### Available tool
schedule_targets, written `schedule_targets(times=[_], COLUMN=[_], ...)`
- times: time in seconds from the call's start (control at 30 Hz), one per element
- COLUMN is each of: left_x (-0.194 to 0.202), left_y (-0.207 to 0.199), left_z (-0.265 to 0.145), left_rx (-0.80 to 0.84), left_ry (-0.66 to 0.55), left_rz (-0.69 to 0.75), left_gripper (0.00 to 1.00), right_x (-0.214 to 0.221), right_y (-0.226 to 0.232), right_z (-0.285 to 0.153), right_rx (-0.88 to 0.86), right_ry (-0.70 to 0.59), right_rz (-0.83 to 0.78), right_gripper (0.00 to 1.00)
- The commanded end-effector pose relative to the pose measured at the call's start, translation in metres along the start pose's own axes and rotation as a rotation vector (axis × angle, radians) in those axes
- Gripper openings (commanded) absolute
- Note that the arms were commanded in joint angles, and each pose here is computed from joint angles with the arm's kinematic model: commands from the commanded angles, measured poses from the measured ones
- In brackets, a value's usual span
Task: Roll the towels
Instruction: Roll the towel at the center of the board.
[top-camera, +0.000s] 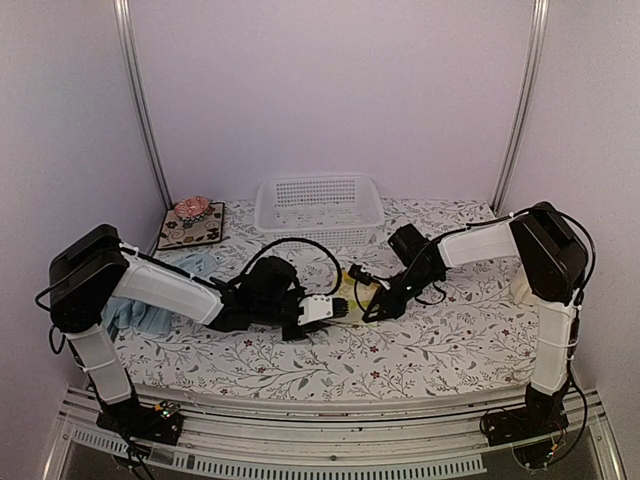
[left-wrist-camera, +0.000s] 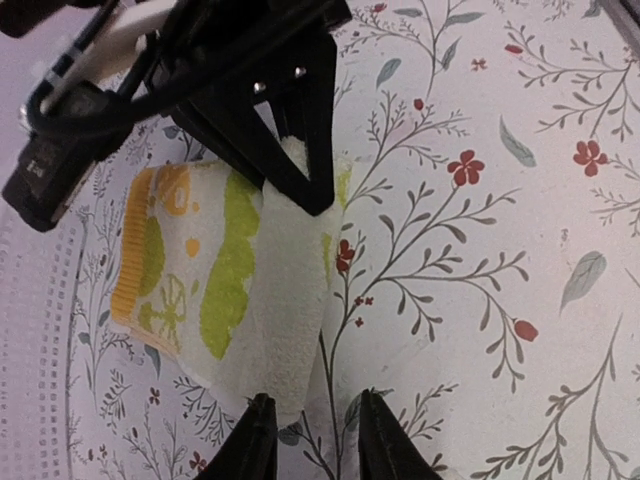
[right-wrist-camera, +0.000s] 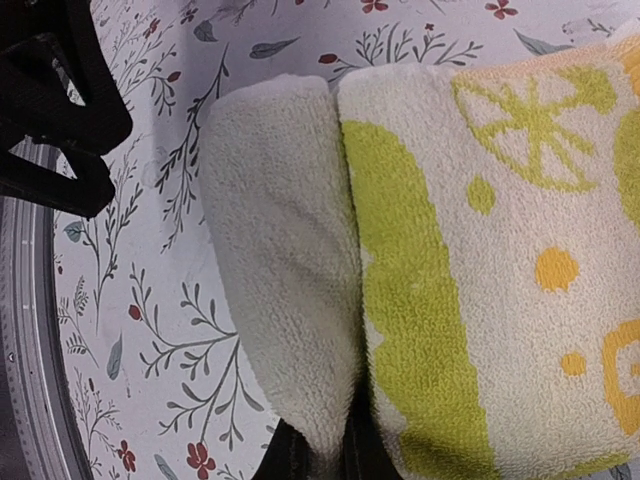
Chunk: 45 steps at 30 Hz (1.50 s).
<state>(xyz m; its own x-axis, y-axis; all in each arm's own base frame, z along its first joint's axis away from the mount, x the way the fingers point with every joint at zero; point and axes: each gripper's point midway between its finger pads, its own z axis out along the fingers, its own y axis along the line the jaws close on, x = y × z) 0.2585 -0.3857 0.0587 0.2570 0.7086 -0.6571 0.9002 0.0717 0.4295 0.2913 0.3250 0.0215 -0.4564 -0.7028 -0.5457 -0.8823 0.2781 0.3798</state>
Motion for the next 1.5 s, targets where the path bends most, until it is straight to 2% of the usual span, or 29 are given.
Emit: schedule_targets(times=[0.0, 0.3, 0.57, 0.93, 1.07, 1.2, 1.33, 1.47], left_x=[-0.021, -0.008, 0.001, 0.032, 0.038, 0.046, 0.044, 0.038], left_y=[0.01, 0.0, 0.014, -0.004, -0.008, -0.012, -0.018, -0.025], left_z=[0.004, 0.03, 0.04, 0.063, 0.068, 0.072, 0.069, 0.065], left_rx=[-0.103, -0.047, -0.128, -0.074, -0.048, -0.014, 0.05, 0.137], left_ry=[-0.051, 0.025, 0.082, 0.181, 0.21, 0.255, 0.273, 0.285], left_rz=[0.12, 0.159, 0.169, 0.189, 0.182, 0.172, 0.148, 0.099], left_gripper=[0.29, 0.3, 0.31, 0.31, 0.23, 0.0, 0.0, 0.0], right_x=[0.014, 0.012, 0.014, 0.014, 0.013, 0.007, 0.004, -0.001], right_y=[-0.003, -0.007, -0.007, -0.011, -0.011, -0.009, -0.009, -0.012], right_z=[0.008, 0.005, 0.007, 0.005, 0.003, -0.003, -0.011, -0.025], right_rx=[-0.04, -0.042, -0.047, -0.047, -0.058, -0.069, -0.048, 0.025], right_ry=[0.049, 0.04, 0.045, 0.04, 0.03, 0.011, -0.003, -0.022], right_rz=[0.084, 0.105, 0.11, 0.121, 0.124, 0.12, 0.105, 0.069], right_gripper=[0.07, 0.08, 0.08, 0.08, 0.1, 0.12, 0.18, 0.35])
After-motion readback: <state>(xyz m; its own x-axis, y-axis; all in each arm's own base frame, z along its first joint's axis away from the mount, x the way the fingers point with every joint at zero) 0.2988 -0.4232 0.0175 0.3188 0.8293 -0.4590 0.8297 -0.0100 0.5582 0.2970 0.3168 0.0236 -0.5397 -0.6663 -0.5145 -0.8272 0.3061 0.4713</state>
